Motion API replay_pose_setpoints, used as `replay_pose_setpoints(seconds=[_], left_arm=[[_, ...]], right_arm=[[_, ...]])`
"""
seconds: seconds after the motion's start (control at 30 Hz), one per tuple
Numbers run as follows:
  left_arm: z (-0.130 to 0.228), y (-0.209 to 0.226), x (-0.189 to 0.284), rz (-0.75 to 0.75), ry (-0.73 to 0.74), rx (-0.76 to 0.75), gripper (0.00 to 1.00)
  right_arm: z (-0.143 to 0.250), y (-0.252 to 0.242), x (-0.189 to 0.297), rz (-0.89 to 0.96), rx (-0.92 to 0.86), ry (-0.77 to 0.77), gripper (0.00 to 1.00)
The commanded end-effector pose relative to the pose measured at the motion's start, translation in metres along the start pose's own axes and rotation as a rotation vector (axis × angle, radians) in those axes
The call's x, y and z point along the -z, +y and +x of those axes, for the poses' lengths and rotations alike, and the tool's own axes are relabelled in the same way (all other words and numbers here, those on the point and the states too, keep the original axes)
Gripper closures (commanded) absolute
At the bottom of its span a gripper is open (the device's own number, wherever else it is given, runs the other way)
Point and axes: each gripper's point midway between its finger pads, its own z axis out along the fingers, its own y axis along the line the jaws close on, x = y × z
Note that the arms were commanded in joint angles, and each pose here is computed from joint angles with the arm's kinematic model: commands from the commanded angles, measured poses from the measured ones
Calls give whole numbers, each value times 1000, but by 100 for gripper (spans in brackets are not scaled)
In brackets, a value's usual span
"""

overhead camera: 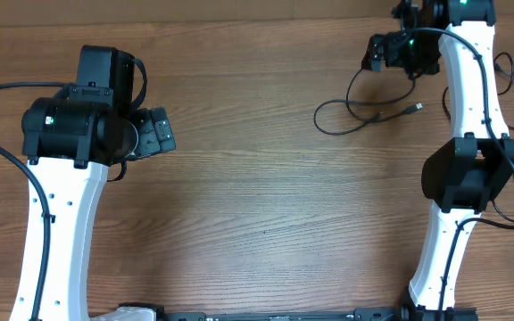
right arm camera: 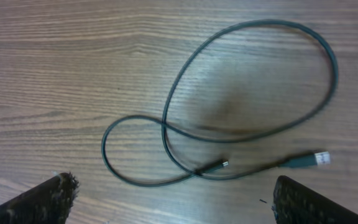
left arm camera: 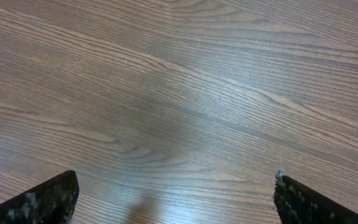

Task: Untangle cables
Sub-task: 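Reach the right gripper down onto the cable at the upper right, then pull the grasped cable with the right gripper to the right edge pile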

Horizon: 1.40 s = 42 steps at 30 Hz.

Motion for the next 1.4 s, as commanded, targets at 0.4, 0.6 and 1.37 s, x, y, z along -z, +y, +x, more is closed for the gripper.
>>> replay_pose_setpoints(seconds=[0.4, 0.6, 1.37], left_arm=[[-3, 1, 5, 7, -17, -3, 0], [-3, 1, 5, 7, -17, -3, 0], [-3, 1, 5, 7, -17, -3, 0]], right_arm=[[34, 19, -44, -119, 506, 87, 0], [57, 13, -74, -130, 559, 145, 0], [49, -2, -113, -34, 658, 85, 5]])
